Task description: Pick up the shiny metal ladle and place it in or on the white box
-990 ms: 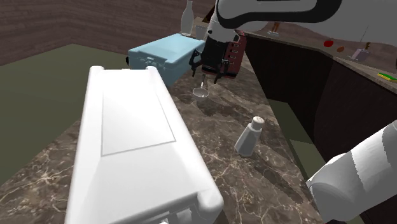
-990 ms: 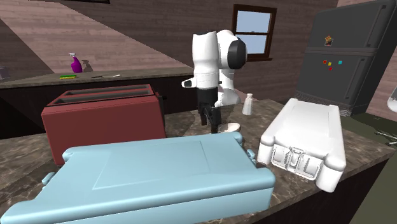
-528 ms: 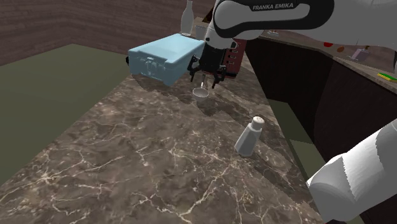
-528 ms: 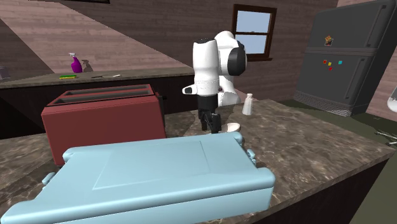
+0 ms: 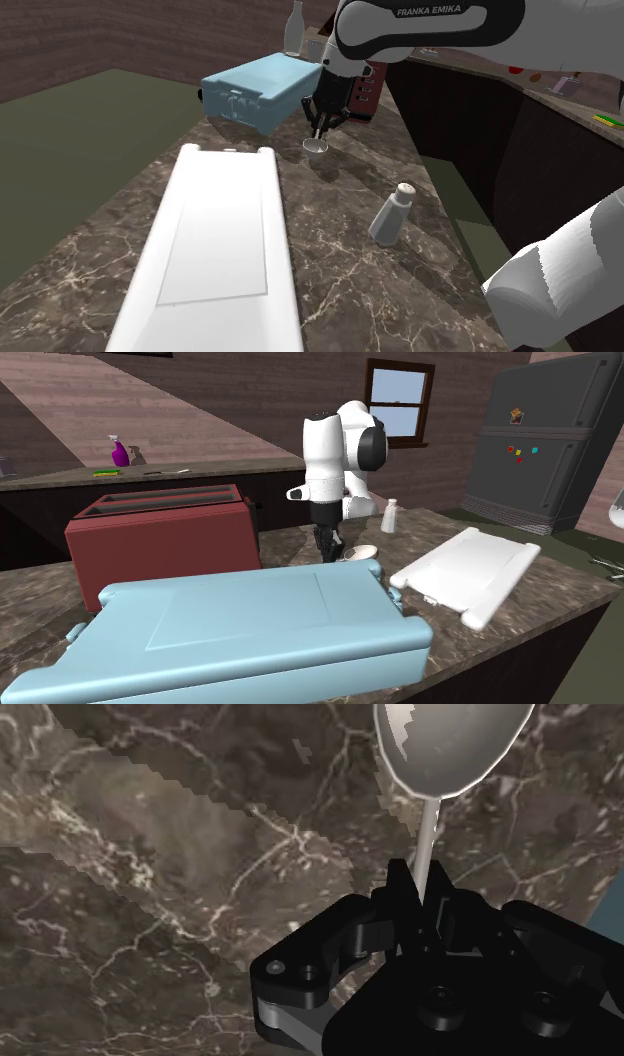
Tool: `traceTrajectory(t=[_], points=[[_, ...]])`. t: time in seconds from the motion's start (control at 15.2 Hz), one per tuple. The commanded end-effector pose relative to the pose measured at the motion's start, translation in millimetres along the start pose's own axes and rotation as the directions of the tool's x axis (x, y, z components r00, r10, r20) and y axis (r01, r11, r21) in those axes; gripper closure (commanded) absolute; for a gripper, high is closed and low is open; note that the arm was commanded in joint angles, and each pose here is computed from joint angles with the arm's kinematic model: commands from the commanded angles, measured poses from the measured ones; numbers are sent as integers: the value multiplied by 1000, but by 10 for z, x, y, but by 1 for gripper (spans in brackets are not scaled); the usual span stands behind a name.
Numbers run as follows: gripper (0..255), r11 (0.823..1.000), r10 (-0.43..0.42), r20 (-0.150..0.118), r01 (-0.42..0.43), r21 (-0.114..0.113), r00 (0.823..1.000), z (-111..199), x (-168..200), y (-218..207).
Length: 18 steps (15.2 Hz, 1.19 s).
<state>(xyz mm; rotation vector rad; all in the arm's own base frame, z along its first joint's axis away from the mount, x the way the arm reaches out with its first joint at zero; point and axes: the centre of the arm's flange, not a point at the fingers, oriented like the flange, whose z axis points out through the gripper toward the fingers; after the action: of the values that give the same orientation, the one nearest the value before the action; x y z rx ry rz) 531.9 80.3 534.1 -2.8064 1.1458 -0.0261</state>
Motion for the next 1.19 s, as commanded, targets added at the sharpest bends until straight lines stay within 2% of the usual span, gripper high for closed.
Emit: traceTrajectory(t=[0.0,0.33,1.12], points=[[255,1000,0,0,0,0,1000,0,0,0],[255,1000,0,0,0,0,1000,1,0,0],[255,1000,0,0,0,0,1000,-629,-16,-68]])
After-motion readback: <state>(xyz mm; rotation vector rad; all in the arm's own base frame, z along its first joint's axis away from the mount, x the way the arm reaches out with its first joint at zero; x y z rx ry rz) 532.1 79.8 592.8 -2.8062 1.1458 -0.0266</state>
